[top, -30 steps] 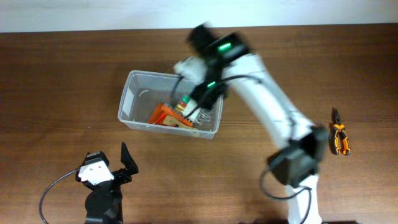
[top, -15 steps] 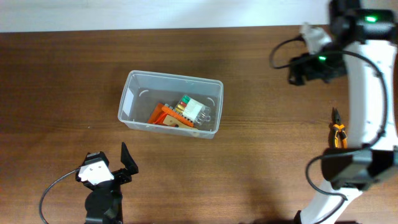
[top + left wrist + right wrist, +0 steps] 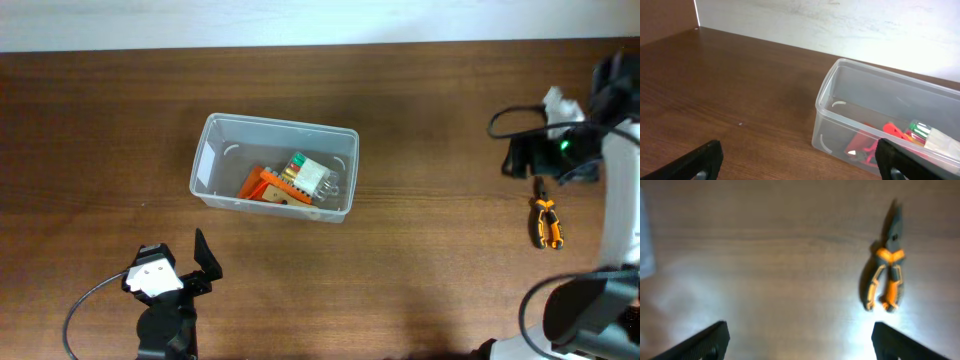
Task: Pack container
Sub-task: 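Move the right gripper to the orange-black pliers and grasp them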
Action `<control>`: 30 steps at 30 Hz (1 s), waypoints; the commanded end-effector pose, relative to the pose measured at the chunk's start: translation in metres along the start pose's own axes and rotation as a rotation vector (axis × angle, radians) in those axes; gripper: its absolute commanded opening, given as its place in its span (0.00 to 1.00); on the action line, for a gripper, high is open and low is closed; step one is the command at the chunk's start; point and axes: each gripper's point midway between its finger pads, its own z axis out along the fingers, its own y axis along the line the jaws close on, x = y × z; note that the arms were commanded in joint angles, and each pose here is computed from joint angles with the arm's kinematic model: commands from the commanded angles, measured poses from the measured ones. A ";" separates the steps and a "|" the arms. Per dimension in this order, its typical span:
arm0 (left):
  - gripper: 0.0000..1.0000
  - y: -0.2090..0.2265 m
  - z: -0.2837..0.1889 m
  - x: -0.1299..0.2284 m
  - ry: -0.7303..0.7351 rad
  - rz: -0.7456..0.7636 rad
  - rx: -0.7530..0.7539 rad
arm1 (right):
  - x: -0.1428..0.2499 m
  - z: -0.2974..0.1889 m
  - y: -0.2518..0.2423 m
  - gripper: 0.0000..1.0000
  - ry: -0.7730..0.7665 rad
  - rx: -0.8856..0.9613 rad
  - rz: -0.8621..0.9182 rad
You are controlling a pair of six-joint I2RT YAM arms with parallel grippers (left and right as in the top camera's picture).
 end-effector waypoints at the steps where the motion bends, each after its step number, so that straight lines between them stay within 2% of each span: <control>1: 0.99 0.000 0.000 0.001 0.000 0.010 -0.001 | 0.022 0.038 -0.013 0.91 0.060 -0.010 0.053; 6: 0.99 0.000 0.000 0.001 0.000 0.010 -0.001 | 0.027 0.070 -0.034 0.91 0.052 0.057 0.065; 13: 0.99 0.000 0.000 0.001 0.000 0.010 -0.001 | 0.010 0.078 -0.053 0.91 -0.002 0.142 0.006; 19: 0.99 0.000 0.000 0.001 0.000 0.010 -0.001 | 0.022 0.098 -0.061 0.84 0.096 0.158 -0.007; 30: 0.99 0.000 0.000 0.001 0.000 0.010 -0.001 | 0.038 0.117 -0.077 0.82 0.181 0.235 0.053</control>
